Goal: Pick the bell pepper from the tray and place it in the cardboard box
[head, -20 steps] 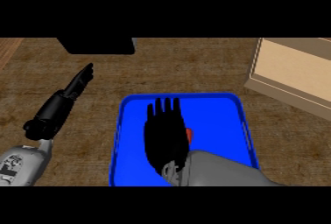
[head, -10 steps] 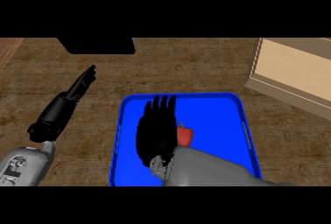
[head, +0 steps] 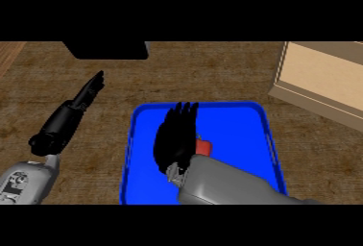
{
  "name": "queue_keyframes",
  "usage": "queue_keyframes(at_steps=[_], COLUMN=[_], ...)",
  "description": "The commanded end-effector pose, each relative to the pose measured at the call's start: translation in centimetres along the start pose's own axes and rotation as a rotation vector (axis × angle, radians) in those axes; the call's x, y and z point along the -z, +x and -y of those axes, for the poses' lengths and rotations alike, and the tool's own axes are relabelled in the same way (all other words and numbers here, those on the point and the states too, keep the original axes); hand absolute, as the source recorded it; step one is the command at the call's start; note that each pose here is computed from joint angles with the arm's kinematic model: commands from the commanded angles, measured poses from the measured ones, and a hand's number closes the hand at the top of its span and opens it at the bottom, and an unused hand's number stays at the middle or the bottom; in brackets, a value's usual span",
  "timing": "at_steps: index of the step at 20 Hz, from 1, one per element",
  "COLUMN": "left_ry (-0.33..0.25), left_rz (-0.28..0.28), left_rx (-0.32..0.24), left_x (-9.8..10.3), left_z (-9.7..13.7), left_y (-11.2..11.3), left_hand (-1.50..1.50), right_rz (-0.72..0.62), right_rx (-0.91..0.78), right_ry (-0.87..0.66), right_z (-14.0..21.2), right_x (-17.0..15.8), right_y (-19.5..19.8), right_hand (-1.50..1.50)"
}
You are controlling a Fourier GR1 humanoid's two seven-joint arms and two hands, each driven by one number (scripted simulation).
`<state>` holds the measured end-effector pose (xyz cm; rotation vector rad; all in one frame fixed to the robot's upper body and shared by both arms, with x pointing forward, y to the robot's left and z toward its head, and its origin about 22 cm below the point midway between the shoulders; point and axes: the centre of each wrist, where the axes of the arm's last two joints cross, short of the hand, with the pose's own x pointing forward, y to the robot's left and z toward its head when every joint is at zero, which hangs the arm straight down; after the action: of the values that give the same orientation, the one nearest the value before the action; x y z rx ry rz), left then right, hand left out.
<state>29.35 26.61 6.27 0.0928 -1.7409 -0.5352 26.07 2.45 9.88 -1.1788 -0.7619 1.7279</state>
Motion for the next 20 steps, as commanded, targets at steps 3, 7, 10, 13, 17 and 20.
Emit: queue_keyframes(at_steps=[3,7,10,13,17,20], left_ry=[0.016,-0.006,0.003,0.001,0.021,0.025], left_rz=[0.015,-0.001,-0.006,0.002,0.018,-0.002], left_rx=[-0.005,-0.011,-0.01,-0.002,0.005,-0.003], left_x=[-0.1,0.7,-0.4,-0.5,0.3,-0.1], left_z=[-1.5,-0.4,0.3,0.8,-1.0,-1.0], left_y=[0.6,0.4,0.3,-0.2,0.1,-0.2], left_hand=[0.0,0.0,0.0,0.0,0.0,0.0], right_rz=[-0.228,-0.195,-0.215,-0.229,-0.255,-0.284], right_rx=[-0.042,-0.024,-0.014,-0.028,-0.055,-0.044], right_ry=[0.014,0.044,0.07,0.064,0.056,0.061], right_z=[-0.2,-0.6,-1.1,-1.7,-2.8,-3.9], right_x=[-0.9,-0.2,1.2,1.0,0.9,2.0], right_y=[0.9,0.7,0.3,0.5,0.6,0.1], right_hand=[-1.5,-1.5,-1.5,-1.5,-1.5,-1.5])
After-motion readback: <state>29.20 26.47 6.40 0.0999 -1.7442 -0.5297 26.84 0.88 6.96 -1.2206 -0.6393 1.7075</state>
